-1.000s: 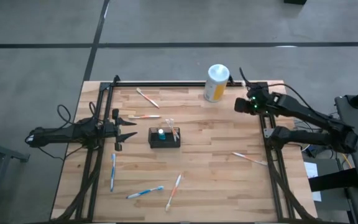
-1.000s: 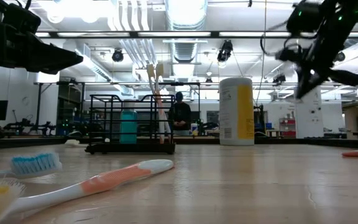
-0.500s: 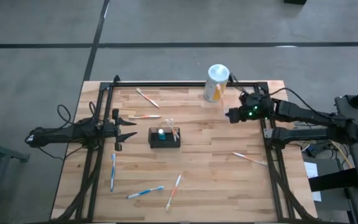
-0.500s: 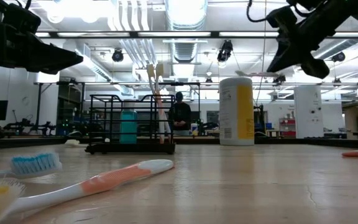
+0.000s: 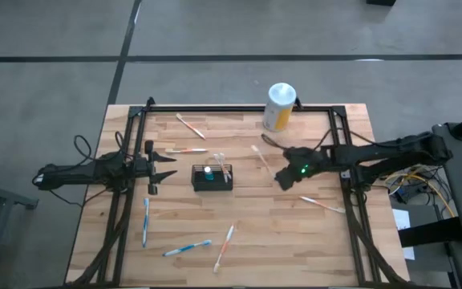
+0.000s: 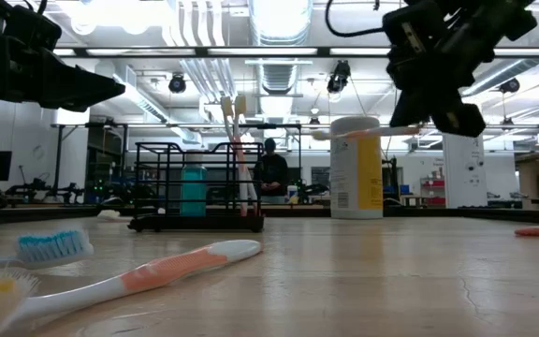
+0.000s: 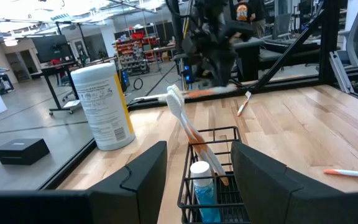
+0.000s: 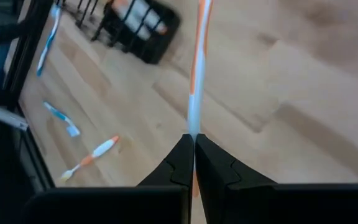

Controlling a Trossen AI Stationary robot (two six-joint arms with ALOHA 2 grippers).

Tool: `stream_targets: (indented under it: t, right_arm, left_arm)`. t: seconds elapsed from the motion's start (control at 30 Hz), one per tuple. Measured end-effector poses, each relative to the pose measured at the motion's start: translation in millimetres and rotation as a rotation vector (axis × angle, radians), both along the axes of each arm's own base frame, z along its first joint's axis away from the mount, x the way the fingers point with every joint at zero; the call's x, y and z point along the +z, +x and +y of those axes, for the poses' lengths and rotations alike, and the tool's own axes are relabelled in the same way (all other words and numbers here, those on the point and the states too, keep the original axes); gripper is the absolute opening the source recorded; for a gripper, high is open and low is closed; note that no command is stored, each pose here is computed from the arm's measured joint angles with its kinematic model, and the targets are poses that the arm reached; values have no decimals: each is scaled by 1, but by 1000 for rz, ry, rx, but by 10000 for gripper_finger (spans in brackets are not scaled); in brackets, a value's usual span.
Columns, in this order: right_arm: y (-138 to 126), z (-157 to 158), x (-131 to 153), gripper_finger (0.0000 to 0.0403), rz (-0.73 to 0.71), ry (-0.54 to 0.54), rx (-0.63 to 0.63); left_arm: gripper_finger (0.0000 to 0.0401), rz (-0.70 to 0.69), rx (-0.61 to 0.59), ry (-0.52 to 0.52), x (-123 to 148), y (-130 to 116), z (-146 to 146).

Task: Pick & Place toothbrushing station
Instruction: Put the orange toothbrush into the right section of the wire organizer

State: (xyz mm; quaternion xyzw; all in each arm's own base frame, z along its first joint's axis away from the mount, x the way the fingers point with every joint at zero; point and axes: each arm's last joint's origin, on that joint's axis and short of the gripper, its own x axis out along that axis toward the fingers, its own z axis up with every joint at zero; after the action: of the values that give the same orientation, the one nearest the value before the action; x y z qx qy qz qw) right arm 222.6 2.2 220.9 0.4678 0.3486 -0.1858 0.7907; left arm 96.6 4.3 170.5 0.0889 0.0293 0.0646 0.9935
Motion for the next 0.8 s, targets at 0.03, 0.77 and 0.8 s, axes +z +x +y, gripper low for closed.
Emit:
stream_targets:
  t: [0.03, 0.77, 0.8]
  right_arm:
    - [4, 3, -3, 8, 0, 12, -1]
    - [50, 56, -73, 8, 134, 209, -49]
    - [51, 57, -74, 8, 139, 208, -47]
  left_arm:
    - [186, 0, 0, 0, 0, 0, 0]
    - [186, 0, 0, 0, 0, 0, 0]
    - [186, 0, 0, 0, 0, 0, 0]
